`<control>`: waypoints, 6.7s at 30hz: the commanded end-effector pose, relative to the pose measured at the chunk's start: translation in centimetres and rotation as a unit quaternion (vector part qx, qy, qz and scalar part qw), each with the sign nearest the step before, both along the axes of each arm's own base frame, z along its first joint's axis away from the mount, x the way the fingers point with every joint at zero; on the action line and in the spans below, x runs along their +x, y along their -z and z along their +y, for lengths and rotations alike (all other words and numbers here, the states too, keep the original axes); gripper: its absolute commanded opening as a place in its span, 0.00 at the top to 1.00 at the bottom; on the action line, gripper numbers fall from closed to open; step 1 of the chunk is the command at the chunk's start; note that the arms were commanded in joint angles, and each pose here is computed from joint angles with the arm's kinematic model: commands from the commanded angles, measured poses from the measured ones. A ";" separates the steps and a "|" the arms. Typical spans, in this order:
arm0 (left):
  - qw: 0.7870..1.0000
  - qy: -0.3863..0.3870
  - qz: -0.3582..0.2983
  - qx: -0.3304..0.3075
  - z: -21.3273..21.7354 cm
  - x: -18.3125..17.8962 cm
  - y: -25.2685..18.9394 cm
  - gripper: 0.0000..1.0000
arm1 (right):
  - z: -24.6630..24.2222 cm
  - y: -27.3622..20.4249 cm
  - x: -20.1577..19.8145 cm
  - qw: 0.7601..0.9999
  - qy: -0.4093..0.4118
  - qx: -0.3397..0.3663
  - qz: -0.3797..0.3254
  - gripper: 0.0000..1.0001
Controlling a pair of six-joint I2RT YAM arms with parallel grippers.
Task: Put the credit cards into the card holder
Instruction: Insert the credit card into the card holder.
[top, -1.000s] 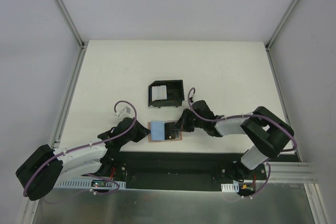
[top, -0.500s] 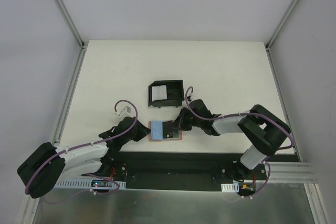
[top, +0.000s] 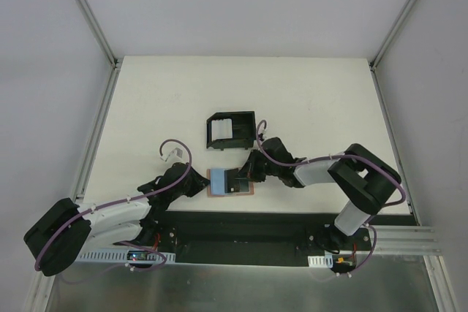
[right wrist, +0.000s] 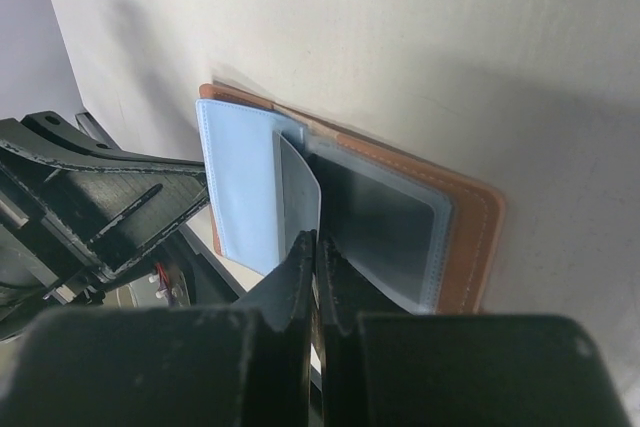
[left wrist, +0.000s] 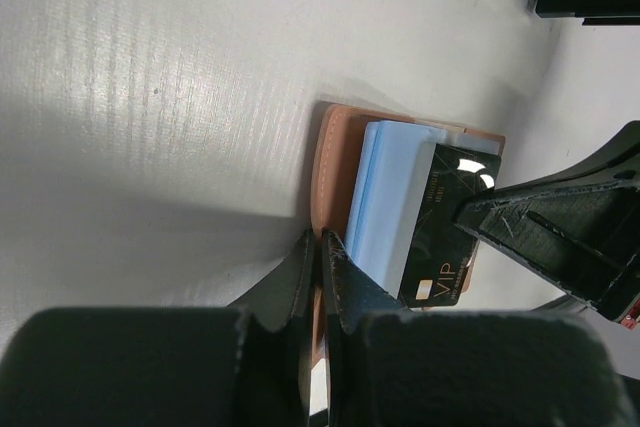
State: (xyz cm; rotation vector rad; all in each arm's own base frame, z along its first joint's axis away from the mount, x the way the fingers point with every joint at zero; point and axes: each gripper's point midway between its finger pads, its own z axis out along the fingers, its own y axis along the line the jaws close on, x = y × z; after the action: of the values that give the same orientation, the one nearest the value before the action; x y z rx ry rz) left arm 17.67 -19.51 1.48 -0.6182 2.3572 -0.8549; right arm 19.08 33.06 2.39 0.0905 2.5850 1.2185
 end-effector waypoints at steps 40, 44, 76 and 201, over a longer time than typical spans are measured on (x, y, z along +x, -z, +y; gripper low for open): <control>0.998 0.034 0.044 0.014 -0.1 -1.7 1.8 1.00 | 2.9 -2.0 -1.6 0.996 -0.060 -0.058 -0.038 0.72; 0.998 0.036 0.044 0.013 -0.2 -1.7 1.7 1.00 | 3.8 -2.5 -1.5 0.996 -0.068 -0.044 -0.036 0.73; 0.999 0.030 0.037 0.017 0.2 -1.6 1.7 1.00 | 3.5 -2.0 -2.3 0.994 -0.077 -0.068 -0.033 0.74; 0.998 0.032 -0.020 -0.057 0.1 -2.1 -1.5 1.00 | 5.0 -3.3 -3.5 0.951 -0.086 -0.281 -0.096 0.35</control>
State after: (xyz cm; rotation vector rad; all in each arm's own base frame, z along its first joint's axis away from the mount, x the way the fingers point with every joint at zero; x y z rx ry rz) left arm 15.66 -19.56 3.36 -0.5477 2.3025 -1.0313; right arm 15.09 37.41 4.33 -0.3777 2.7192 0.4290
